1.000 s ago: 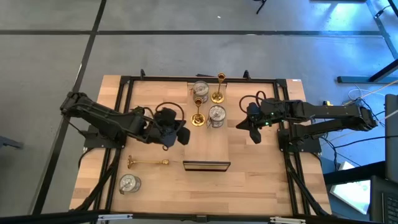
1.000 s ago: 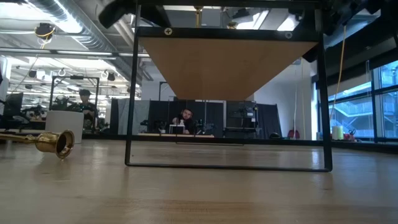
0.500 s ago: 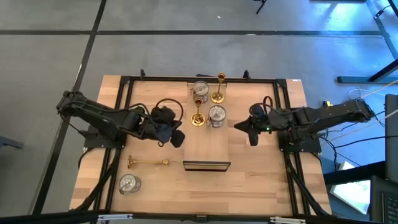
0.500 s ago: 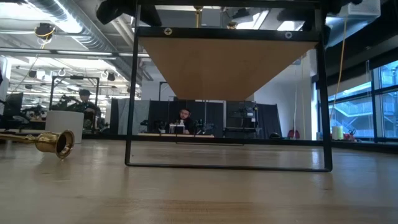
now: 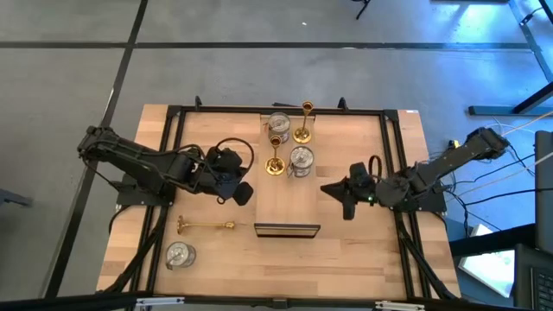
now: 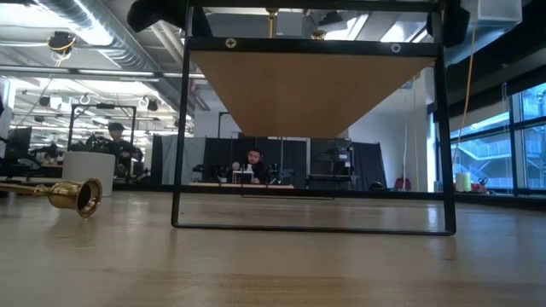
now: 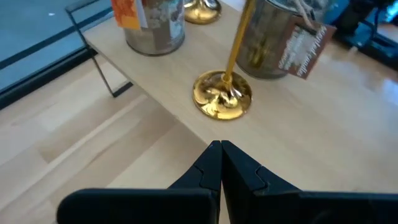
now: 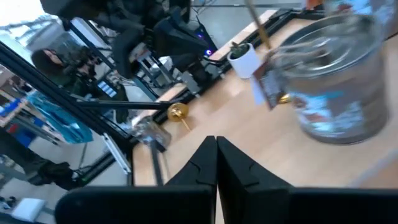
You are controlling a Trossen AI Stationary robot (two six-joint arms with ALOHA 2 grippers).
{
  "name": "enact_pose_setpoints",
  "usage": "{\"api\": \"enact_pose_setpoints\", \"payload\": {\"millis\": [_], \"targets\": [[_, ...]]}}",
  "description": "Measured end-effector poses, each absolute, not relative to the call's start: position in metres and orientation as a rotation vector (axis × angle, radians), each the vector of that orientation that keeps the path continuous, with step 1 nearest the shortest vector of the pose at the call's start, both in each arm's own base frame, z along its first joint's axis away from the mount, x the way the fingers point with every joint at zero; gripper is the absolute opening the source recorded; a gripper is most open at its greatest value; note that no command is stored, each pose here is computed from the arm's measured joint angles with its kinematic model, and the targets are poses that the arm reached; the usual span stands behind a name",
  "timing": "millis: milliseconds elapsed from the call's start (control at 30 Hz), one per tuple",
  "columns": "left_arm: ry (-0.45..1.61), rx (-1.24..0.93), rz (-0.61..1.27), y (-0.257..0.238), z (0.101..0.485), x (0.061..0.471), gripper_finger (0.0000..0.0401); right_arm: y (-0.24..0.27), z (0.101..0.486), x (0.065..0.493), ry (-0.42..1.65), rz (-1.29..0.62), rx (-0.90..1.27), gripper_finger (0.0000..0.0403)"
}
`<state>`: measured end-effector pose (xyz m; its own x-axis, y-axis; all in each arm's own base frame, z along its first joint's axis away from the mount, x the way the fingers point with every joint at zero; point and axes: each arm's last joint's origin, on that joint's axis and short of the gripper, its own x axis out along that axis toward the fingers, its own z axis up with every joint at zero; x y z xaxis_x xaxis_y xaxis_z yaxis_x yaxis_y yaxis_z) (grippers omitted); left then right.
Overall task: Pick & Place candle stick holders
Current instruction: Put the gold candle holder on the shelf
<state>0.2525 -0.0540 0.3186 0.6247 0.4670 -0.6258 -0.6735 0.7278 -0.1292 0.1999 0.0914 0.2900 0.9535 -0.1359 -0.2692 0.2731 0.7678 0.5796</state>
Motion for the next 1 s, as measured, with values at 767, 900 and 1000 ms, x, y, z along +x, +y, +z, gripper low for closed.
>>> {"api": "enact_pose_setpoints", "payload": {"millis": [767,900,1000], "targets": [[1.048,-0.539,-0.062,-0.123,0.257,0.211,0.0001,0.129,0.269,0.223,0.18,-0.189,0.717,0.0001],[1.062,-0.468,0.166,-0.124,0.249,0.186,0.0001,0.129,0.269,0.223,0.181,-0.189,0.713,0.0001],[1.02,-0.426,0.279,-0.123,0.251,0.171,0.0001,0.128,0.269,0.223,0.178,-0.196,0.713,0.0001]]}}
